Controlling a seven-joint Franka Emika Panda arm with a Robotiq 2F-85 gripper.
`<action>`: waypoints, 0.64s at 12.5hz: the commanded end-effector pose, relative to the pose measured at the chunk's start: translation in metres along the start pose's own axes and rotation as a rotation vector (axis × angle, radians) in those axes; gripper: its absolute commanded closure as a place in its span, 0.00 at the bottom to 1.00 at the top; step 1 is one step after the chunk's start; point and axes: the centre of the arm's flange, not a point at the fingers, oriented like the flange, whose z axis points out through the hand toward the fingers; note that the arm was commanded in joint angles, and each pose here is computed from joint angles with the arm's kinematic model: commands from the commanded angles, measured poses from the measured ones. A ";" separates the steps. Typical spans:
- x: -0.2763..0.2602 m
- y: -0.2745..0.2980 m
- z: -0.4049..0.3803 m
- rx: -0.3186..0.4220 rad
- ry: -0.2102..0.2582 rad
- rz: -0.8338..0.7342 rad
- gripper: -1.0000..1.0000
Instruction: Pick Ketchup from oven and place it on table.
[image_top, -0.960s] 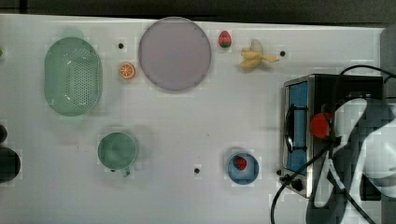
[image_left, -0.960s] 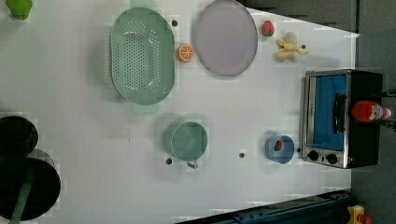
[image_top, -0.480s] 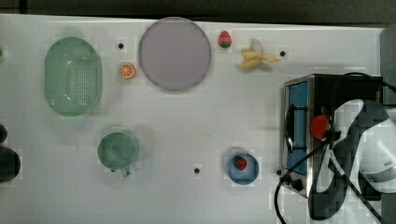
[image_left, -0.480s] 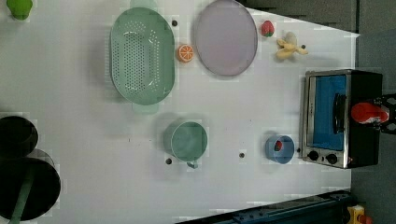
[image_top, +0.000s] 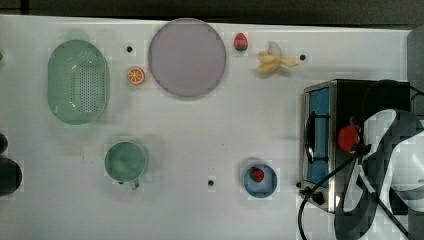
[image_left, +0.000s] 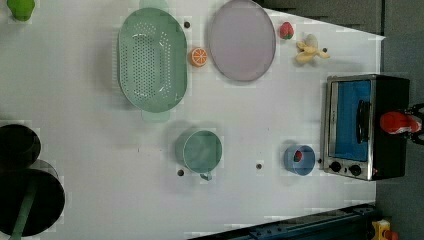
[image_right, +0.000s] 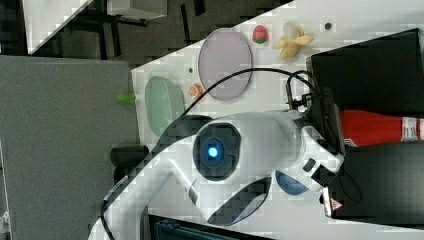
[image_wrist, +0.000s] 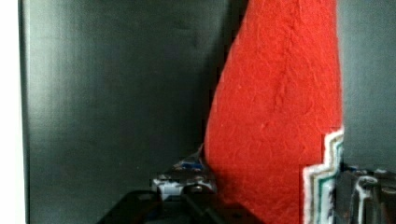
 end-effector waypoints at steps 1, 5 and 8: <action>-0.030 -0.036 -0.089 0.069 0.059 -0.185 0.36; -0.095 -0.062 -0.161 0.073 0.039 -0.510 0.36; -0.168 -0.085 -0.183 0.100 0.014 -0.804 0.36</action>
